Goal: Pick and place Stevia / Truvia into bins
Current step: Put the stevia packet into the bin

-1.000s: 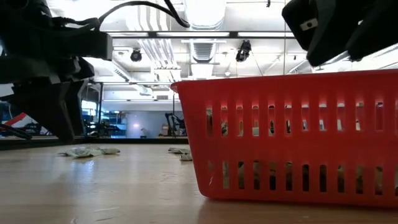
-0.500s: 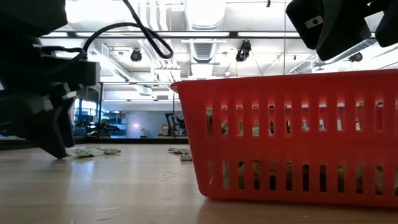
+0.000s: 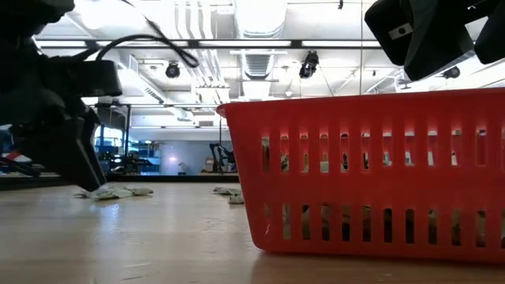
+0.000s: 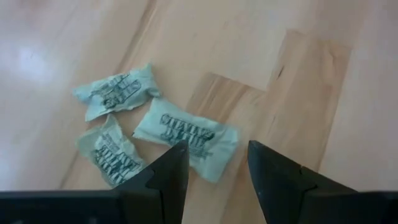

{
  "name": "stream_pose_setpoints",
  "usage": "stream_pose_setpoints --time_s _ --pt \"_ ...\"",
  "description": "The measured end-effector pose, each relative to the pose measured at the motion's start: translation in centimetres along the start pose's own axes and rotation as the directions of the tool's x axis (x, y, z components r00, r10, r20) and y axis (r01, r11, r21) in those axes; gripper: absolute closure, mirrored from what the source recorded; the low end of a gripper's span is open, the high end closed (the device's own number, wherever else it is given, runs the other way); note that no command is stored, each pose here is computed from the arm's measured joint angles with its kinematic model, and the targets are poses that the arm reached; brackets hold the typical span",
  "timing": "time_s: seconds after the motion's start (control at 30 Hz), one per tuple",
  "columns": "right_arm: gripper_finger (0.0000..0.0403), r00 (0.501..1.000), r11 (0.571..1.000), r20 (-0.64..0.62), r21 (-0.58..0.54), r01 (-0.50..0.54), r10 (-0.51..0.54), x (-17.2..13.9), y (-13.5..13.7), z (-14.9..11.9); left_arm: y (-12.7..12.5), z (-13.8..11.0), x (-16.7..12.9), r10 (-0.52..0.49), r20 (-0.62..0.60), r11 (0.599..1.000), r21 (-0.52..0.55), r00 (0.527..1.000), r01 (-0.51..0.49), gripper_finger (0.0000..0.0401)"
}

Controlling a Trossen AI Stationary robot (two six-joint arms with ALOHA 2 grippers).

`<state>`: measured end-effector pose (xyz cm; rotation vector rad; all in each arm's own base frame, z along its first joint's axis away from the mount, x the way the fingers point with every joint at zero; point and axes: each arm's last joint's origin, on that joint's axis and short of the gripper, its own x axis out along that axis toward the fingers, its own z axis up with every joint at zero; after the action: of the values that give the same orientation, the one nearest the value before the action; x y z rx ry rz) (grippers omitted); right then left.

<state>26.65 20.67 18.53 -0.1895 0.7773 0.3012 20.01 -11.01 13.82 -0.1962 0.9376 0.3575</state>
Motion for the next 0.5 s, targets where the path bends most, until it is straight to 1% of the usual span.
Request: stream_pose_setpoints --time_s 0.2,0.5 --pt "0.0247 1.0 1.0 0.0 0.0 0.0 0.0 0.0 0.0 0.0 1.4 -1.4 0.5 -0.028 0.026 0.999 -0.026 0.999 0.028 0.0253" --pt "0.0248 1.0 1.0 0.0 0.0 0.0 0.0 0.0 0.0 0.0 1.5 -1.6 0.9 -0.04 0.042 0.999 -0.03 0.998 0.041 0.0253"
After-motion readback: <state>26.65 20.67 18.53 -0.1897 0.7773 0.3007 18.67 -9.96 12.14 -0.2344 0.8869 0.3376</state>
